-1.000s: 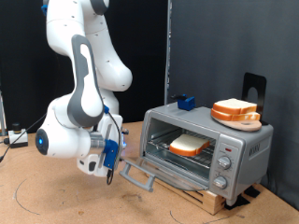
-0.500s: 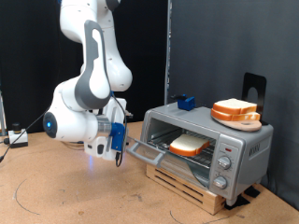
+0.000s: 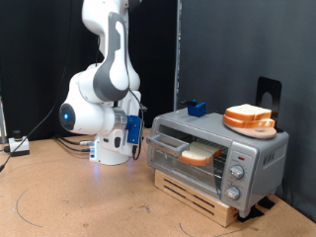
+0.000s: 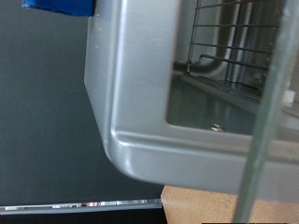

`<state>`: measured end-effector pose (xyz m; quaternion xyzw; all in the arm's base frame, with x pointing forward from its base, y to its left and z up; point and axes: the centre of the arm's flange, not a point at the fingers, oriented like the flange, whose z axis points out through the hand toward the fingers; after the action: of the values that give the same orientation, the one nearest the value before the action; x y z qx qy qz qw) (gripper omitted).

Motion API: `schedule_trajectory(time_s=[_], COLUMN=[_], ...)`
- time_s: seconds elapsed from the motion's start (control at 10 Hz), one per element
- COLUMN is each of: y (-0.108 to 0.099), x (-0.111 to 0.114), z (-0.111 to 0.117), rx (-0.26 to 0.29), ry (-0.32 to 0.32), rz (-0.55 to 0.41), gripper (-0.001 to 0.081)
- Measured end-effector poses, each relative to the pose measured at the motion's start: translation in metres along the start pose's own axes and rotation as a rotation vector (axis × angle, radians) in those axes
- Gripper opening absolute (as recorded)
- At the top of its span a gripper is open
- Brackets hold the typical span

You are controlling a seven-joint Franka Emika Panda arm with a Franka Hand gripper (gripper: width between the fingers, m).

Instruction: Make a piece of toast with the oven

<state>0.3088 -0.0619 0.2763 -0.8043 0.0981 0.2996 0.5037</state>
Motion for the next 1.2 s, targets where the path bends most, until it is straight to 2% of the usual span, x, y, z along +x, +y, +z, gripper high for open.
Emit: schedule_trajectory(time_s=[0.3,0.6,0.8,1.1,1.2], y=[-0.013,-0.017,-0.013,-0.004,-0.001], x=[-0.007,-0.009,-0.007,0.0,0.004], z=[0.01,0.01,-0.001,-0.033,-0.039], rx=[0.008,0.0,-0.01,-0.033,-0.019], ry=[0.041,0.061,0.115,0.226,0.224], rz=[-0.004,0.011,0.031,0.077,0.093], gripper=[0.0807,0.0807,0.0807,0.0807,0.0807])
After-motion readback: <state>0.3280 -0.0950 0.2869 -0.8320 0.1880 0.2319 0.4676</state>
